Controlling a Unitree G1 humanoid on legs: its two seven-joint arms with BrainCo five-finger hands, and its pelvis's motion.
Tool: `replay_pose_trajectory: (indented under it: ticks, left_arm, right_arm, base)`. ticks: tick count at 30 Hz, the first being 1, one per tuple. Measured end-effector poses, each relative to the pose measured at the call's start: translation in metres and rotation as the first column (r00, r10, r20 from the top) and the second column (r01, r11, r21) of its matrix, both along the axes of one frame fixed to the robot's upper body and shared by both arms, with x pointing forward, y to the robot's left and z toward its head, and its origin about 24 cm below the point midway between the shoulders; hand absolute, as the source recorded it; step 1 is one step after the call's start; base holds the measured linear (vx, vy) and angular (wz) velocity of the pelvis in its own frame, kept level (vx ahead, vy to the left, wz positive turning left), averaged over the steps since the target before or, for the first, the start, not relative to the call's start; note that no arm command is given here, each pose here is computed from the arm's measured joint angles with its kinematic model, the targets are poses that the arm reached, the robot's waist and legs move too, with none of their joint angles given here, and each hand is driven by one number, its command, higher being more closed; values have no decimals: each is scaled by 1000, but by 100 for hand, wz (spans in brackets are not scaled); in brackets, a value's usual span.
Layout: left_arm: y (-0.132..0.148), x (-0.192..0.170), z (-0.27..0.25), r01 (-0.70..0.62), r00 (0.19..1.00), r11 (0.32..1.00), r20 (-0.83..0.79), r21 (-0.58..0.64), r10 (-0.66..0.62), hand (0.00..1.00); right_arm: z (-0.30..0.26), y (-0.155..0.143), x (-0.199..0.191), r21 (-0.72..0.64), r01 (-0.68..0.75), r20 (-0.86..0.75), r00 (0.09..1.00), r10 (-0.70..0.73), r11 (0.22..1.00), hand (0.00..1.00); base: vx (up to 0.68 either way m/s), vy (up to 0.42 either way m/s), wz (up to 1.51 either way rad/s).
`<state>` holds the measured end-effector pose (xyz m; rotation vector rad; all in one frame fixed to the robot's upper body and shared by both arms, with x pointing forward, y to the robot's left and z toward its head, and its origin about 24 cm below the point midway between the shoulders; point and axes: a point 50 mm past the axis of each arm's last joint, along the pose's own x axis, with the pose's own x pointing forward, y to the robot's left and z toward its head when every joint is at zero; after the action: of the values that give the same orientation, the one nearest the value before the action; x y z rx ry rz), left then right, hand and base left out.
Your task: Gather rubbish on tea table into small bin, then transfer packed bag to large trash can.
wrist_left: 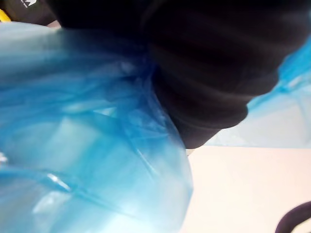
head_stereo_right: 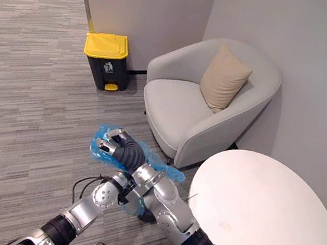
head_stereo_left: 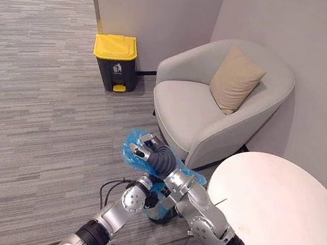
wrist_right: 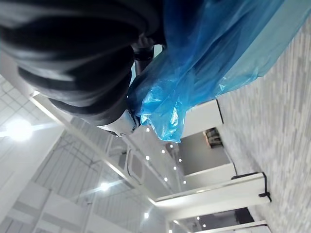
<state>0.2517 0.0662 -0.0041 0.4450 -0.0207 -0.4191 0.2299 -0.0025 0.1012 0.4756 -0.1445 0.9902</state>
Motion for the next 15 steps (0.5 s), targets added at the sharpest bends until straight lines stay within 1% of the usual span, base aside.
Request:
replay_pose_trajectory:
  ticks: [4, 5, 7, 10, 12, 15]
  left_arm:
    - [6, -1, -2, -42, 999, 999, -22, -35, 41, 100]
    - [9, -1, -4, -78, 996, 995, -41, -62, 75, 100]
    - [14, -3, -6, -109, 993, 991, -54, -71, 105, 100]
    - [25, -5, -8, -166, 985, 981, -71, -99, 159, 100]
    - [27, -5, -6, -177, 983, 978, -68, -111, 170, 100]
    - [34, -7, -5, -227, 973, 964, -68, -134, 220, 100]
  right_arm:
    - [-2, -2, -1, -60, 35, 70, 997, -31, 998, 0]
    - [-5, -6, -1, -75, 71, 88, 994, -65, 995, 0]
    - [-7, -11, 0, -99, 109, 105, 990, -98, 989, 0]
    - [-11, -22, 1, -155, 196, 183, 969, -167, 968, 0]
    - [-14, -26, 1, -180, 237, 204, 959, -199, 955, 0]
    - [-18, -33, 1, -244, 318, 279, 928, -248, 916, 0]
  base:
    - [0, 0, 0]
    - [0, 0, 0]
    - [0, 0, 0]
    - [0, 0, 0]
    - [0, 0, 0]
    - [0, 0, 0]
